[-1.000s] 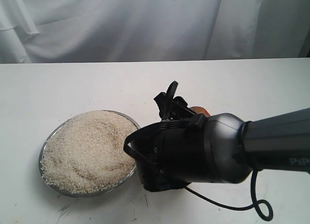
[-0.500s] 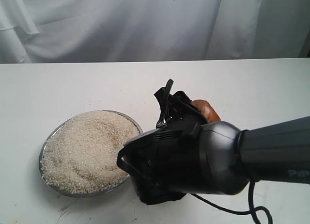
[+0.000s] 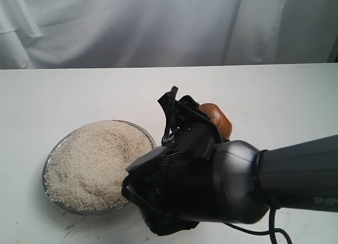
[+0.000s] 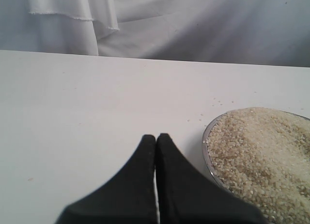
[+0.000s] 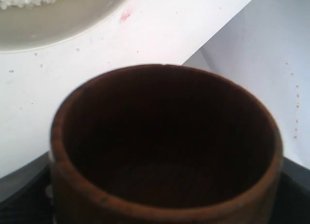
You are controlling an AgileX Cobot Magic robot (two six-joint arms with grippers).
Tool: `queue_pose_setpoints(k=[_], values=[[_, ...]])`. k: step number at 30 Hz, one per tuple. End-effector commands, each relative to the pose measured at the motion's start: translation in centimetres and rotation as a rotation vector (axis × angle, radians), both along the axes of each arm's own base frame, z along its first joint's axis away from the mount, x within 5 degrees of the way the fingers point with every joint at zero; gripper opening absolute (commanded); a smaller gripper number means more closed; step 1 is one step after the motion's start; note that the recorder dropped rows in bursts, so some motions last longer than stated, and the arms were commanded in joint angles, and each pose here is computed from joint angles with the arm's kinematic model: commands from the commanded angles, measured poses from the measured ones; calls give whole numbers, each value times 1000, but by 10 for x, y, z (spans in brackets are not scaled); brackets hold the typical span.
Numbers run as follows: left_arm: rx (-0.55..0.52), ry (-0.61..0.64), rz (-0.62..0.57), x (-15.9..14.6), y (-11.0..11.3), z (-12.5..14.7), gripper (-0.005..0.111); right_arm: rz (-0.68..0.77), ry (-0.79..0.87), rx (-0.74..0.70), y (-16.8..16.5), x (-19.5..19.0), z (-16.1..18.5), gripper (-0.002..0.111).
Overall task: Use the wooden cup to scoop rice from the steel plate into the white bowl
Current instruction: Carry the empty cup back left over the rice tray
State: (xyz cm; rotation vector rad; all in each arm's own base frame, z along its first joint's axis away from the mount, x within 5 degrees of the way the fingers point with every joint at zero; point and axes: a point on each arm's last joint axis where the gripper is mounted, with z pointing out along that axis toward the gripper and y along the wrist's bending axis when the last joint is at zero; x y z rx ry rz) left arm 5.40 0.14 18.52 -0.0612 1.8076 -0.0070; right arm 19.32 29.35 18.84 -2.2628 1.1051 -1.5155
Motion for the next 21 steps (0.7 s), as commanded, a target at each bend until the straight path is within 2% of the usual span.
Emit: queue_pose_setpoints(k=[1, 6, 8, 11, 18, 21], values=[[-1, -6, 2, 0, 0, -1, 0, -8, -6, -4, -1, -2, 1, 0], [-1, -6, 2, 0, 0, -1, 0, -71, 59, 23, -5, -6, -3, 0], [-1, -6, 2, 0, 0, -1, 0, -108, 119, 76, -8, -6, -5, 0], [-1, -6, 2, 0, 0, -1, 0, -195, 181, 236, -11, -5, -5, 0], [-1, -6, 2, 0, 0, -1, 0, -345, 154, 629, -16, 5, 16, 0], [-1, -6, 2, 0, 0, -1, 0, -369, 164, 737, -20, 7, 28, 0]])
